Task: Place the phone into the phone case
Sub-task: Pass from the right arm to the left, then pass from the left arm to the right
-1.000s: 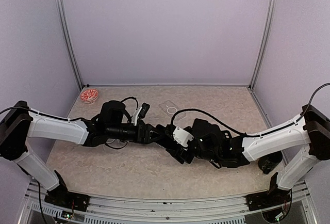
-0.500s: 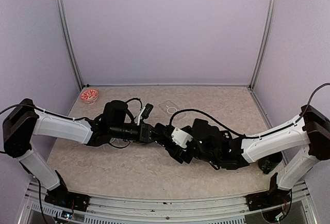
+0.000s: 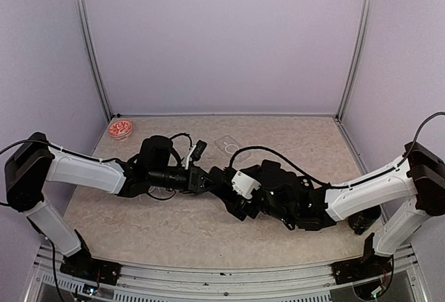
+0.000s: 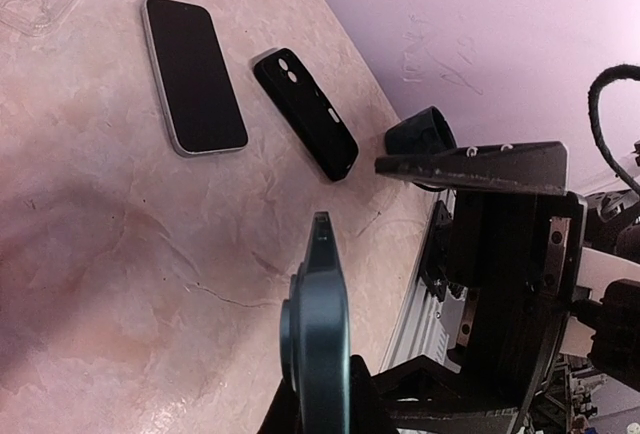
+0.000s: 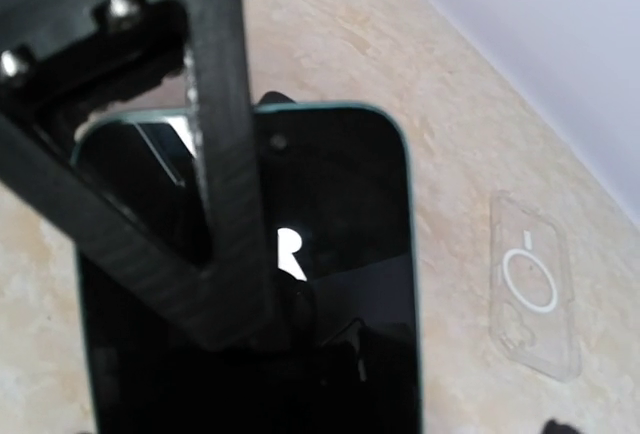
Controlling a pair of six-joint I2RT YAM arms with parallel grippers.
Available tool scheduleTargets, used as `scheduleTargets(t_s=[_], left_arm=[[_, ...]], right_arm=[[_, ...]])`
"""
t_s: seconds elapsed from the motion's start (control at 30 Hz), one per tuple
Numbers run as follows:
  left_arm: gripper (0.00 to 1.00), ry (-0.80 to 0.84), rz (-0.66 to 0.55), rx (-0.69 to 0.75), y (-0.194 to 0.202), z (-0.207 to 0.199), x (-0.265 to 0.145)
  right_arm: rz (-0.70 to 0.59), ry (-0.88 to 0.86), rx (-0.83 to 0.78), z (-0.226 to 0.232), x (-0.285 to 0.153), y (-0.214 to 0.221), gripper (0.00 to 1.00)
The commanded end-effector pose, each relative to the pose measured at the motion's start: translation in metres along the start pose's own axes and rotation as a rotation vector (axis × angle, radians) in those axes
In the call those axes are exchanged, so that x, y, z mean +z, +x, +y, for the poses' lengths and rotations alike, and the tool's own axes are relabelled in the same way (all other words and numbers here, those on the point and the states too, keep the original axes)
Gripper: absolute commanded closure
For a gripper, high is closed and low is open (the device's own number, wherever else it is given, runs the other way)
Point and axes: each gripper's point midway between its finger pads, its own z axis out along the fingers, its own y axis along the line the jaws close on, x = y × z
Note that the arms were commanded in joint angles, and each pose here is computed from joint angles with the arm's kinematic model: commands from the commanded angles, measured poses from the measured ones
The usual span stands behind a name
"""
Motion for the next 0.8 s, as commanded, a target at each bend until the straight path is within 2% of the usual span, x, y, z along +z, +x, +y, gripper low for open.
scheduleTargets(t_s=[0.0,0.13,0.33,0.47,0.53,0.77], left_arm=[[1.0,0.06,-0.066,0.081,-0.019,-0.021,-0.007],[1.0,0.07,-0.147,0.15,-0.032,-0.035,-0.022],[1.0,0.106,-0.256,0.238,-0.046,-0.057,-0.045],[1.0,0.146,-0.307,0.274,-0.051,-0.07,-0.056],[1.0,0.172,-0.337,0.292,-0.052,-0.076,-0.061],[1.0,0.245,-0.415,0.335,-0.057,-0.096,-0.079]], right_arm=[[-0.053,0.008,0.049,-0.005,-0.011,-0.015,0.01],[-0.102,-0.049,0.143,-0.014,-0.025,-0.029,0.0],[-0.195,-0.145,0.393,-0.042,-0.045,-0.042,0.0],[-0.258,-0.177,0.496,-0.058,-0.06,-0.05,0.0],[-0.264,-0.17,0.546,-0.069,-0.063,-0.051,0.0],[-0.251,-0.315,0.644,-0.067,-0.063,-0.058,0.0]])
